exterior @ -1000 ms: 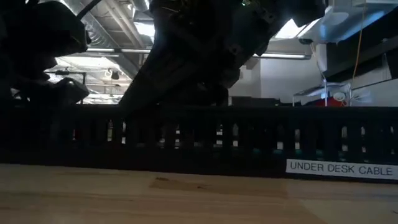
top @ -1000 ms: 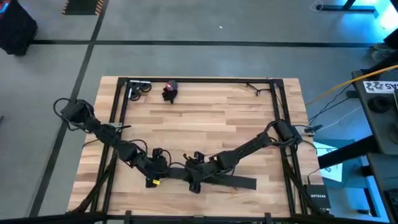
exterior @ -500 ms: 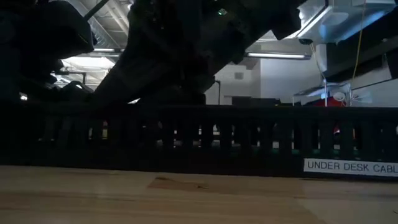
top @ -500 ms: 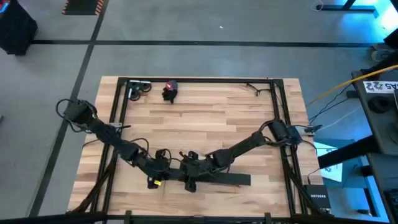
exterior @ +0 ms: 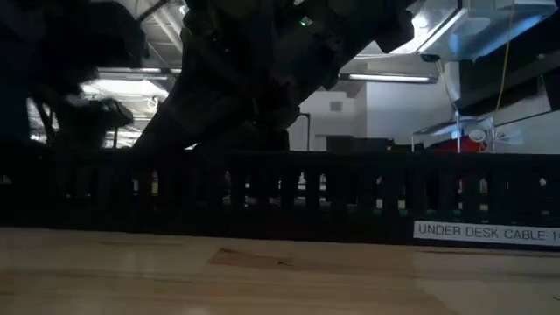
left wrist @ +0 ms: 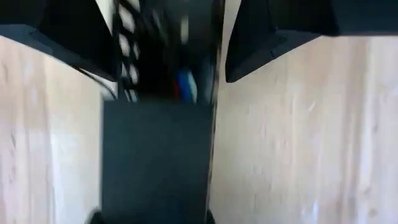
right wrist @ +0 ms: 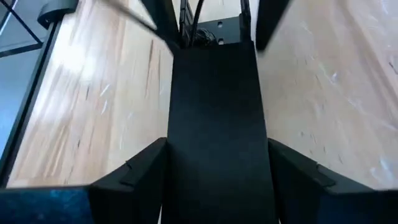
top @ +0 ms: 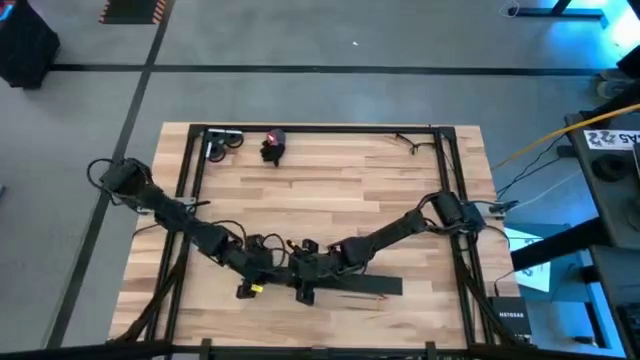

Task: Ziptie cables
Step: Close the black cable duct

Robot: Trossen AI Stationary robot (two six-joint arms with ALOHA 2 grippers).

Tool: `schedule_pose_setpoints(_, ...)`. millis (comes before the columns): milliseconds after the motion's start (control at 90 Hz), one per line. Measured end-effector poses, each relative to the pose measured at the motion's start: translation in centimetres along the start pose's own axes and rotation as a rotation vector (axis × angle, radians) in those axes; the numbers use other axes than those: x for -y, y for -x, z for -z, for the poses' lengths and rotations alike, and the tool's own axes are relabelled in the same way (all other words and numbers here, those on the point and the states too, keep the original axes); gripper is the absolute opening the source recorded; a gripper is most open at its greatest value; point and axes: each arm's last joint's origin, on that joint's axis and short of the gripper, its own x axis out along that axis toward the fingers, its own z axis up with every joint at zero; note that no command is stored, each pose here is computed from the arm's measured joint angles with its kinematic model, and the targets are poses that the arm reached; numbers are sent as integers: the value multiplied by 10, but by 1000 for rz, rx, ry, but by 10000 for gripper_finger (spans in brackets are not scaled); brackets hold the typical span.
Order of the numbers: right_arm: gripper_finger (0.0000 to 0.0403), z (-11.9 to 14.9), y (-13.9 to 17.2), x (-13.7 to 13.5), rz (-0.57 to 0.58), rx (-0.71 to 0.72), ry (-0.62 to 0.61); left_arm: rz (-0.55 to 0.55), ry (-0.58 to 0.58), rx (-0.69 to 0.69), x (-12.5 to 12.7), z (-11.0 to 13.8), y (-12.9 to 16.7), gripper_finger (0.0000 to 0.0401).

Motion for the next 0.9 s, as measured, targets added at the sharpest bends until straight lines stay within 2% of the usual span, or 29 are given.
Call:
schedule_pose_setpoints(133, 223, 1, 0, 0, -5, -11, 3, -2, 21, 2, 5, -7, 24, 282)
schedule_pose_setpoints(244, 223, 2, 0, 0, -16, -18, 28, -10, 32, -20, 6, -2, 27, 282)
schedule_pose_setpoints(456, 223, 2, 0, 0, -19, -21, 30, -14, 1, -11, 5, 11, 15, 282)
schedule_pose_setpoints(600, 223, 3, 0, 0, -9, -15, 18, 19, -19, 47, 8, 19, 6, 282)
schedule_pose_setpoints(789, 223, -1, -1, -1, -1, 42, 0, -27, -27, 34, -2, 38, -7, 283)
schedule_pose_setpoints(900, 223, -1, -1, -2, -5, 49, -1, -10, -35, 64, -5, 47, -14, 275)
